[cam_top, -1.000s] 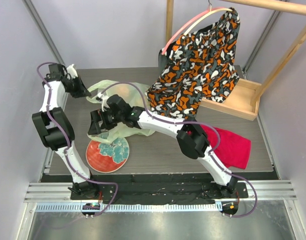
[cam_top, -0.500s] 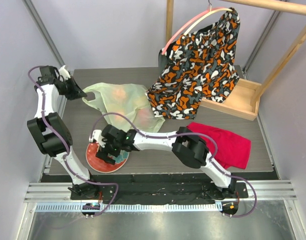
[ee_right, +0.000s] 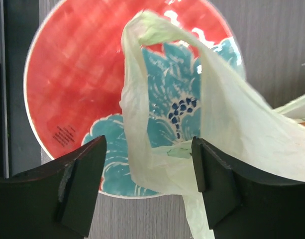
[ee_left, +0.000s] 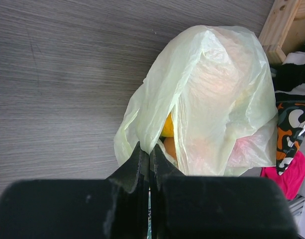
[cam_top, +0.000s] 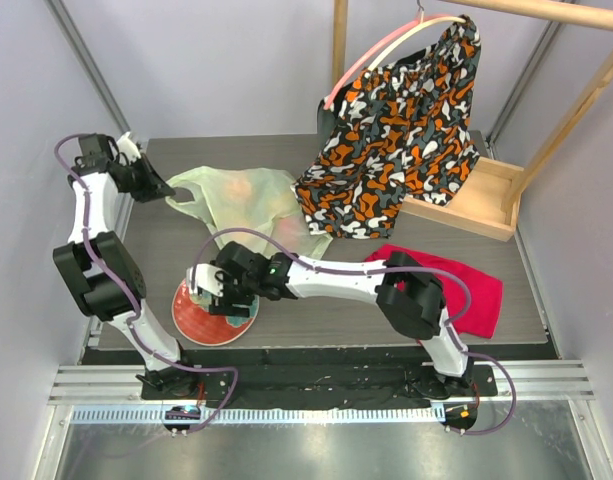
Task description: Take the fake fruits out of the plastic bag
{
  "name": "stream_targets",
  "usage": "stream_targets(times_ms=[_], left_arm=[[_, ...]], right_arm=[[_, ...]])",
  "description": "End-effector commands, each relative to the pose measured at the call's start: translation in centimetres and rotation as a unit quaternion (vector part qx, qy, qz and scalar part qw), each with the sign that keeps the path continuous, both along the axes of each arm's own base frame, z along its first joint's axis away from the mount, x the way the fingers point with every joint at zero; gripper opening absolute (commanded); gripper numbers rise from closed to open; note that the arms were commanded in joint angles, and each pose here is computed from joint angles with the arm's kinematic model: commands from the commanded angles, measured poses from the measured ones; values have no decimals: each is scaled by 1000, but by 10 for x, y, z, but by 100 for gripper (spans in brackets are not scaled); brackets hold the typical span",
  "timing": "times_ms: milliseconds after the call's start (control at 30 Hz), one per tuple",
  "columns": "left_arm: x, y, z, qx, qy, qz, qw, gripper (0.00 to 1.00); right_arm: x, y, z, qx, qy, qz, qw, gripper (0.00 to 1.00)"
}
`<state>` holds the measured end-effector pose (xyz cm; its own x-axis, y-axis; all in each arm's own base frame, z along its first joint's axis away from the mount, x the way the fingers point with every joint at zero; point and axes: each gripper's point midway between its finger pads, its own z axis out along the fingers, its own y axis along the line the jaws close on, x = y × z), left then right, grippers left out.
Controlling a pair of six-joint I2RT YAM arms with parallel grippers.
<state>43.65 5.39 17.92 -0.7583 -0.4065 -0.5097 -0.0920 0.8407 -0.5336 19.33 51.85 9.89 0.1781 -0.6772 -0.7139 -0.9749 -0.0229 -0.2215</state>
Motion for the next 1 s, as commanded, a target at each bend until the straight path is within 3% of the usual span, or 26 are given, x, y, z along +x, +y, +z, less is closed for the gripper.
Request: stream_targets(times_ms=[0,200,233,300,333,367,400,533,667,800,867,900,967], left_arm=[[-2,-4,35,4,-47,-3,999,0],[-3,-5,42,5,-54,-3,999,0],[-3,-5,44,5,-53,-3,999,0],[-3,-4,49,4,-55,3,998,0],[-1,-3,54,5,-58,6,998,0],[1,-2,59,5,-61,11,998,0],[4,-2,61,1,-60,18,998,0],[1,-8,107,24,-95,10,995,0],[-41,-43,138,90,-121,-53,987,0],[-84,-44,186,127,-171,-53,976,0],[-108,-55,238,138,-276,-35,951,0],[-103,-53,250,150,-319,-19,936,0],[-99,-55,254,151,-326,-11,933,0]], right_arm=[[-4,-2,-22,-38,-16,45,998,74],[9,17,-29,-29,-24,27,999,72],[14,23,-22,-20,-28,18,999,55],[20,23,-5,-13,-28,8,999,40],[34,20,16,-1,-28,-5,1000,19],[40,17,48,25,-29,-17,999,6],[52,12,69,44,-29,-35,998,1],[144,-37,186,155,-33,-140,977,1],[197,-83,268,217,-89,-202,951,1],[206,-124,345,295,-109,-248,916,1],[206,-131,360,319,-112,-259,905,1],[210,-136,362,325,-111,-267,900,1],[219,-138,357,334,-102,-287,892,1]])
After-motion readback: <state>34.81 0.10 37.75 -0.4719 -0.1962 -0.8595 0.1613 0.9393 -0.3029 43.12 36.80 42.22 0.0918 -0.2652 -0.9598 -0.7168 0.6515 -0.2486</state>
